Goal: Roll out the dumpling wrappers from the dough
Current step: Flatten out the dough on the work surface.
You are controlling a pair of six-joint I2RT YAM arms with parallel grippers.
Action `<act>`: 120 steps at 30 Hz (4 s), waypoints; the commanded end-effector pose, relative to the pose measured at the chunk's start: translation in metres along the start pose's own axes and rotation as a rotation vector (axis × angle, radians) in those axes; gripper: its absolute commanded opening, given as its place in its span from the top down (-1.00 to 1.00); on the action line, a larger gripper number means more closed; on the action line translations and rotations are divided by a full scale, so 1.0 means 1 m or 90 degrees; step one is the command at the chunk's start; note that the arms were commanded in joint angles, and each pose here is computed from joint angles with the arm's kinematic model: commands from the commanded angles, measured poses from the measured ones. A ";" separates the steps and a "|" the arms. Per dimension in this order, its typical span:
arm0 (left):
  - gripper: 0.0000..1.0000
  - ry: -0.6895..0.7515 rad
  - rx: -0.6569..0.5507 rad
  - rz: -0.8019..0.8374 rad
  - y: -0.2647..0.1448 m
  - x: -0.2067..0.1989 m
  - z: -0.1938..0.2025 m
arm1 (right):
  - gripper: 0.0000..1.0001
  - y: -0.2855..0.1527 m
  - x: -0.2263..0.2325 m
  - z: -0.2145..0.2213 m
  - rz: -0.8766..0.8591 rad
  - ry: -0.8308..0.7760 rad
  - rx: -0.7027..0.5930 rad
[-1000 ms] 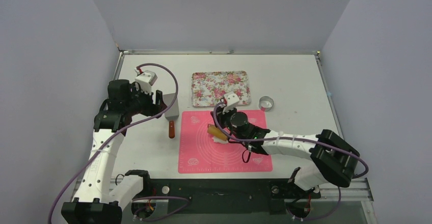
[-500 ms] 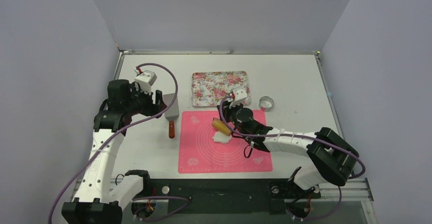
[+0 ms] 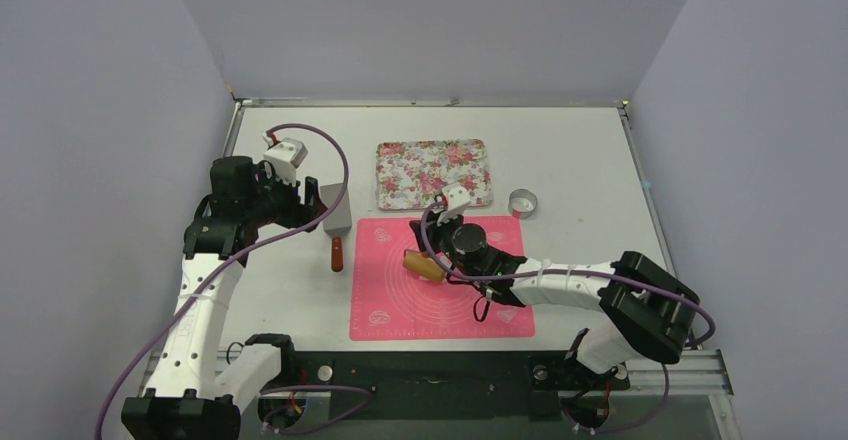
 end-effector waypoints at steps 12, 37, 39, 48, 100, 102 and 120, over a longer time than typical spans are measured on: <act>-0.33 0.015 -0.053 -0.009 -0.008 0.005 -0.024 | 1.00 -0.008 -0.020 -0.033 0.055 -0.039 -0.027; -0.33 0.016 -0.051 -0.007 -0.010 0.003 -0.022 | 1.00 0.002 -0.002 -0.031 0.027 -0.054 -0.023; -0.33 0.016 -0.051 -0.007 -0.009 0.003 -0.022 | 1.00 0.002 -0.010 -0.020 0.042 -0.066 -0.007; -0.33 0.017 -0.053 -0.007 -0.009 0.004 -0.023 | 1.00 -0.002 -0.028 -0.010 0.075 -0.068 -0.004; -0.35 0.014 -0.029 -0.029 -0.001 0.005 0.010 | 1.00 -0.001 0.010 -0.010 0.024 -0.057 0.015; -0.35 0.014 -0.031 -0.028 -0.001 0.005 0.009 | 1.00 -0.003 0.009 -0.011 0.026 -0.063 0.016; -0.35 0.014 -0.031 -0.027 -0.001 0.005 0.008 | 1.00 -0.004 0.009 -0.002 0.030 -0.079 0.028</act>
Point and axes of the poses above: each gripper's point midway between its finger pads, its own y axis out along the fingers, its own x axis along the line the jaws close on, z = x × y, the point moved 5 cm from there along -y, back along the fingers, and after that the axes turned 15 degrees about y, right-handed, at the moved point
